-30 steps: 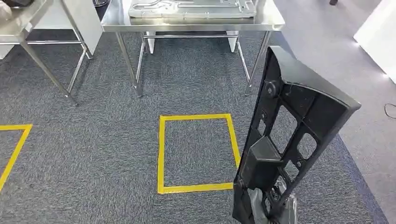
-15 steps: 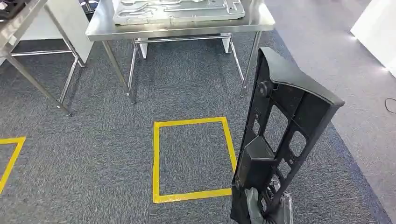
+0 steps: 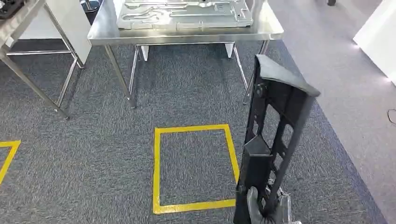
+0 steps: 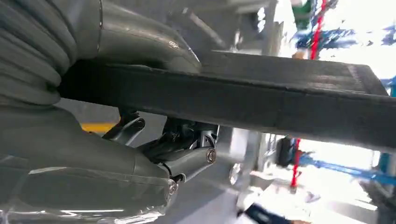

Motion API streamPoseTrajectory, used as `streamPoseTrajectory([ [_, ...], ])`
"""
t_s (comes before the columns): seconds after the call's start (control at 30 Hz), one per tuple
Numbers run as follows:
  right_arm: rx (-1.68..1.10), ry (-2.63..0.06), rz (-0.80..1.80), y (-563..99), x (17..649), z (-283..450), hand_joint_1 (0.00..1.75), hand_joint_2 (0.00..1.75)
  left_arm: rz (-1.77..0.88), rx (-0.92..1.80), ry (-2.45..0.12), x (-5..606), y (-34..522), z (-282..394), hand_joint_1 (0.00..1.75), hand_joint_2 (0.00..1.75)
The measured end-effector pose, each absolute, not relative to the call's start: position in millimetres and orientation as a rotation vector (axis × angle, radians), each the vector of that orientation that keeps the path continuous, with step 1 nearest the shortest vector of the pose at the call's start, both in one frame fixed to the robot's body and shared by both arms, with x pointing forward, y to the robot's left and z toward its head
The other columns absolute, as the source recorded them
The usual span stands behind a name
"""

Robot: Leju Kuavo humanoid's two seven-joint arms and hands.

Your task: Take the parts from the cabinet and place them on the table.

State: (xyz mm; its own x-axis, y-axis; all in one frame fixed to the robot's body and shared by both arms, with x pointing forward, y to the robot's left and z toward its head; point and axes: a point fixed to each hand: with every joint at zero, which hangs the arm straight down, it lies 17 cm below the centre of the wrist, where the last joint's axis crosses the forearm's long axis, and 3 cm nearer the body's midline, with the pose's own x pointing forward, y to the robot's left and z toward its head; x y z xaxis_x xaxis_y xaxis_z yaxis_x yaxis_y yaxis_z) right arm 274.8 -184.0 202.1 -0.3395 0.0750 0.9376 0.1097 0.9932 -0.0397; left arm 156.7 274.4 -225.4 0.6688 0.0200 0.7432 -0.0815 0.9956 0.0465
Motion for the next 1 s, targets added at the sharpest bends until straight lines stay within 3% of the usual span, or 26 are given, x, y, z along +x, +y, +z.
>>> streamPoseTrajectory([
  [0.13,-0.191,-1.899,-0.016,-187,277,198,1.75,1.75,0.062,0.082,-0.839,160,276,-225,0.0,1.75],
  [0.4,-0.655,-1.969,0.036,-221,294,234,1.75,1.75,0.028,0.075,-0.836,159,275,-226,0.0,1.75],
  [1.0,-0.699,-2.019,0.017,-223,312,259,1.75,1.75,0.015,0.08,-0.837,158,281,-226,0.0,1.75],
])
